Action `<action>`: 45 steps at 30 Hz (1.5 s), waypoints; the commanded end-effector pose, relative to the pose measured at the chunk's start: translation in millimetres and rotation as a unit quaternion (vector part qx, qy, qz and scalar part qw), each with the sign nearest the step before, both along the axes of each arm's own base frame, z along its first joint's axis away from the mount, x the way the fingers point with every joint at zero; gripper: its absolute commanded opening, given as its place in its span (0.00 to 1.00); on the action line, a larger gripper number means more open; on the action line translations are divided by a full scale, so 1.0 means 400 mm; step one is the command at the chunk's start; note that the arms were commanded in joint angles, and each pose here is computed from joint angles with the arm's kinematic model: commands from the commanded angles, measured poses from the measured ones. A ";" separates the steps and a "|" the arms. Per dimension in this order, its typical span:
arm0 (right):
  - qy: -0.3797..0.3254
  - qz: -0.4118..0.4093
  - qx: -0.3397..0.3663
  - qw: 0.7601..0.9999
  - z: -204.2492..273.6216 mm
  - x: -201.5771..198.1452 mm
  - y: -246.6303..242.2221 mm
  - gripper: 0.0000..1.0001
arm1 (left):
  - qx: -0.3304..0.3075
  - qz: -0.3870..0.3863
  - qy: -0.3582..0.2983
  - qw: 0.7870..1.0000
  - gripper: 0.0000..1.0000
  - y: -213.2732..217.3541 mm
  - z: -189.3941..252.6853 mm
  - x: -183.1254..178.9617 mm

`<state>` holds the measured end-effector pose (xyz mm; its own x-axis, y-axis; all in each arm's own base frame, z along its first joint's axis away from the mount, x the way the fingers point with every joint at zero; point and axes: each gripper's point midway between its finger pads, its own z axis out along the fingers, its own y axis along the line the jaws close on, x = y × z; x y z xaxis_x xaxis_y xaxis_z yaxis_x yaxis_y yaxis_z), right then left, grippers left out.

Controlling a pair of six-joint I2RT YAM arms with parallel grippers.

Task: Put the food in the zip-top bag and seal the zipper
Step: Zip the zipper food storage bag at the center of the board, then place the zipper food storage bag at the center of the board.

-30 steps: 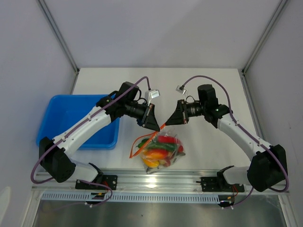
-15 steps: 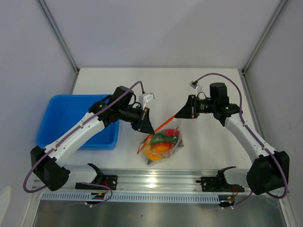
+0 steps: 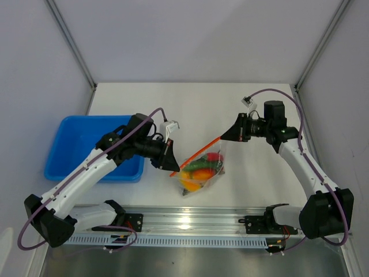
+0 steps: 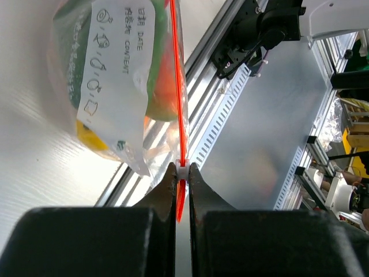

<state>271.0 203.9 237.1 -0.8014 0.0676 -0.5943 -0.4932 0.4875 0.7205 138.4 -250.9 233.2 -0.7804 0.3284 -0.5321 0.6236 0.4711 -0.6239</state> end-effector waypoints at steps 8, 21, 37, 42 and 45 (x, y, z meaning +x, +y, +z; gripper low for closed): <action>-0.042 -0.034 -0.014 0.998 0.026 0.036 -0.031 0.00 | 0.010 0.007 0.016 1.000 0.01 0.047 0.000 -0.064; -0.028 -0.034 -0.015 0.999 0.023 0.046 -0.019 0.00 | 0.025 0.046 -0.006 0.999 0.45 0.051 0.010 -0.022; 0.059 -0.185 -0.095 0.976 -0.090 0.297 -0.117 0.00 | 0.075 0.243 -0.137 0.957 1.00 0.179 0.119 0.101; 0.118 -0.259 -0.142 0.948 -0.174 0.380 -0.226 0.00 | 0.056 0.232 -0.122 0.963 0.99 0.166 0.114 0.080; 0.117 -0.277 -0.186 0.935 -0.201 0.418 -0.270 0.00 | 0.053 0.228 -0.112 0.966 1.00 0.162 0.104 0.071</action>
